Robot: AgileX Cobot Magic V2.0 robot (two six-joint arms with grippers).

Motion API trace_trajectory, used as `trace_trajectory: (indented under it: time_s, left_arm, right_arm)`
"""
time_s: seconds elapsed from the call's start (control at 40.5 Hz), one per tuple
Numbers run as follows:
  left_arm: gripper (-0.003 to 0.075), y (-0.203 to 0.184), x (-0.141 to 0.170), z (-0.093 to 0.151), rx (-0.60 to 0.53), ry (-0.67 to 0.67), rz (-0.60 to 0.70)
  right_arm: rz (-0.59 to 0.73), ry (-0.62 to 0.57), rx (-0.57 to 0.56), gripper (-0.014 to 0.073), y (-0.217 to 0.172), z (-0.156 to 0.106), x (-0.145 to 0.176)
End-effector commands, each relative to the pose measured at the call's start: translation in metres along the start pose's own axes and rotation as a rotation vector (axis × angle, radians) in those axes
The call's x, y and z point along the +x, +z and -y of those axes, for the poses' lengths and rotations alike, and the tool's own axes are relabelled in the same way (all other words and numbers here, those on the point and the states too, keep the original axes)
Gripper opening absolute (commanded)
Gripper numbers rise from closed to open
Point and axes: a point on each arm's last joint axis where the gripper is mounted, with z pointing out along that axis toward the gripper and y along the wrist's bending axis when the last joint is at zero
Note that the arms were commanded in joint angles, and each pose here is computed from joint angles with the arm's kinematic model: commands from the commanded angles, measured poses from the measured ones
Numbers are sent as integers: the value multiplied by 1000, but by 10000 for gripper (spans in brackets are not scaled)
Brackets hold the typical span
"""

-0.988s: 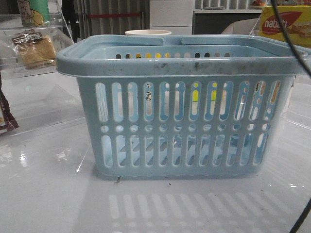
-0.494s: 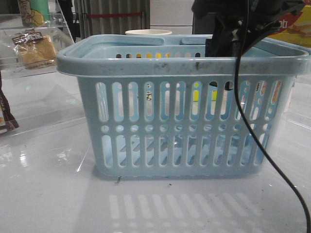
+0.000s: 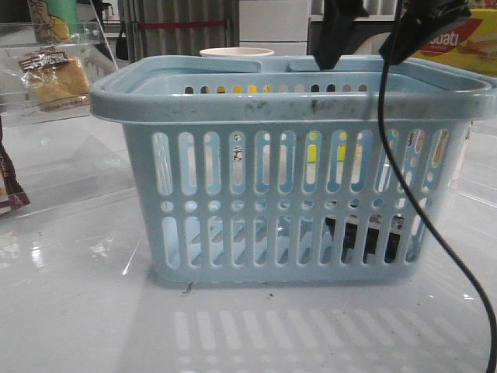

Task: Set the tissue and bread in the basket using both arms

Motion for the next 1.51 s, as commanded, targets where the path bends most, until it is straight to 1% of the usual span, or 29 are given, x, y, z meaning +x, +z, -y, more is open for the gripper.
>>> trace_trajectory:
  time_s: [0.0,0.222,0.395,0.544,0.692,0.865,1.062,1.087,1.112,1.186,1.235,1.334,1.408,1.482]
  left_arm:
    - [92,-4,-17,0,1,-19,110]
    - [92,-4,-17,0,1,-19,110]
    - [92,-4,-17,0,1,-19,110]
    - [92,-4,-17,0,1,-19,110]
    - [92,-4,-17,0,1,-19,110]
    - [92,-4,-17,0,1,-19,110]
    - [92,-4,-17,0,1,-19,110]
    - [92,-4,-17,0,1,-19,110]
    - [92,-4,-17,0,1,-19,110]
    - [92,-4,-21,-1,-6,-13,154]
    - [92,-2,-28,-1,-12,-13,223]
    - [92,1,-38,-2,-19,-14,313]
    - [92,4,-42,-3,-23,-14,345]
    - [92,8,-42,-3,-23,-14,342]
  right_arm:
    - [133,-16,-9,602,-40,-1,-12]
    - [175,-20,-12,601,-78,1,5]
    - [201,-19,-14,601,-110,3,29]
    - [183,-19,-12,601,-136,6,53]
    - [216,-18,-14,601,-163,8,76]
    - [241,-17,-16,601,-183,10,102]
    - [250,-17,-17,601,-197,13,131]
    - [256,-17,-17,569,-199,13,134]
    - [254,-17,-17,569,-199,14,138]
    - [264,-17,-17,569,-202,15,148]
    - [271,-17,-17,569,-203,15,154]
    - [291,-17,-19,569,-206,16,165]
    - [302,-18,-19,569,-207,17,170]
    - [305,-18,-19,569,-208,17,174]
